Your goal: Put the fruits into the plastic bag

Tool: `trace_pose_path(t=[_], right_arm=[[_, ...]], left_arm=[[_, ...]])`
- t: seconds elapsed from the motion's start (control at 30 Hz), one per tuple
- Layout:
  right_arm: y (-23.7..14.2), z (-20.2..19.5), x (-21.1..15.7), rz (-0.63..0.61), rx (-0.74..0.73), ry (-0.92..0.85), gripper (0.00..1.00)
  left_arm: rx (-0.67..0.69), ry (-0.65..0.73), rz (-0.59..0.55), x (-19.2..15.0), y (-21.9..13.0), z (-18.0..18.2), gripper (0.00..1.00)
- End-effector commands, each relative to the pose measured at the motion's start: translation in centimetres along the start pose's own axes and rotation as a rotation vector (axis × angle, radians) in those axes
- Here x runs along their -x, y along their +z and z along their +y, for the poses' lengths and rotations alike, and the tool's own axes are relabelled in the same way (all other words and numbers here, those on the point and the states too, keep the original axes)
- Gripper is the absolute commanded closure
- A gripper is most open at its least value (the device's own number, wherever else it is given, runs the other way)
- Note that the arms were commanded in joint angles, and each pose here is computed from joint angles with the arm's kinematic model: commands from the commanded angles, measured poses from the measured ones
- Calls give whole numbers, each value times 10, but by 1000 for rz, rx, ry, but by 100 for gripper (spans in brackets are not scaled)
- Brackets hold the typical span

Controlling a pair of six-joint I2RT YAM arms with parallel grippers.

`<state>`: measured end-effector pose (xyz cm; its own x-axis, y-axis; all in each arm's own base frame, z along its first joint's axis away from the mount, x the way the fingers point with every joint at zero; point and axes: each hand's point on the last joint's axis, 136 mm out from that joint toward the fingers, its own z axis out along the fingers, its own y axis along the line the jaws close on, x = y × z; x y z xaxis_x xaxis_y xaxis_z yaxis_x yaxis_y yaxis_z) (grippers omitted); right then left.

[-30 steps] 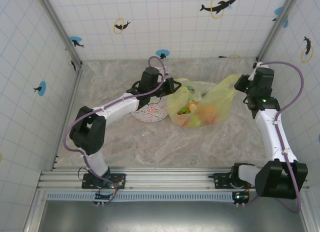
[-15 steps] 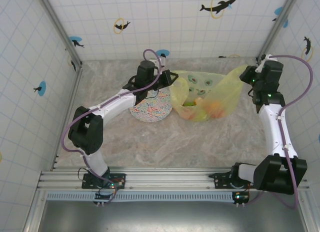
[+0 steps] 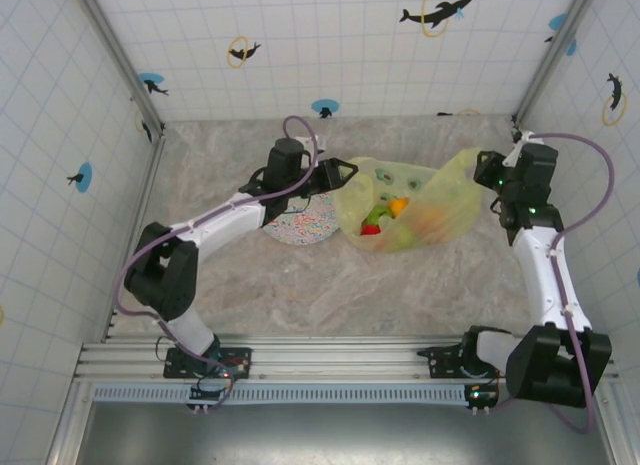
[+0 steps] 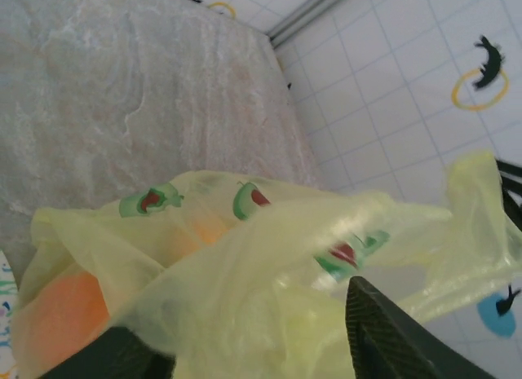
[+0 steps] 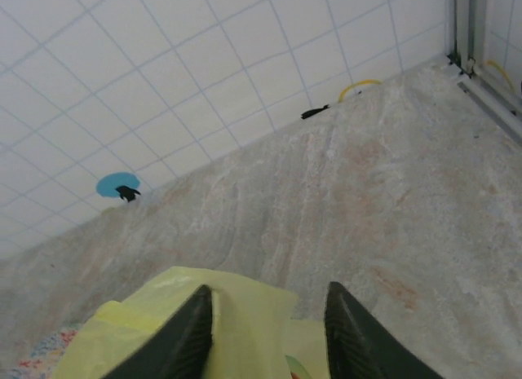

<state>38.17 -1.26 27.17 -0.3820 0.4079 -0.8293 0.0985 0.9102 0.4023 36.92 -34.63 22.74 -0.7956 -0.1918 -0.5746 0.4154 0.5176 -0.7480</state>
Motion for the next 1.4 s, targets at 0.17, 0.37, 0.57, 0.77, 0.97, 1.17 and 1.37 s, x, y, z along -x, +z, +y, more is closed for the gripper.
trace_pose_path(t=[0.17, 0.37, 0.57, 0.77, 0.97, 1.17, 1.37], right_arm=[[-49, 11, 9, -60, 9, -52, 41], [-83, 15, 37, -137, -38, -101, 25], [-102, 0, 57, -232, -164, -152, 12], [-90, -40, 48, -281, -317, -124, 1], [-73, -93, 27, -270, -487, -68, 1], [-42, -122, -30, -171, -480, 3, 1], [-17, -127, -90, -106, -401, 3, 1]], left_arm=[[-26, 193, -108, 8, -61, -35, 23], [104, 317, -217, 9, -101, -23, 14], [372, 312, -468, 19, -157, 24, 6], [723, 263, -645, 9, -207, 96, 2], [954, 340, -696, -1, -234, 133, 2], [1168, 336, -748, -11, -274, 179, 2], [1266, 303, -729, -25, -305, 228, 2]])
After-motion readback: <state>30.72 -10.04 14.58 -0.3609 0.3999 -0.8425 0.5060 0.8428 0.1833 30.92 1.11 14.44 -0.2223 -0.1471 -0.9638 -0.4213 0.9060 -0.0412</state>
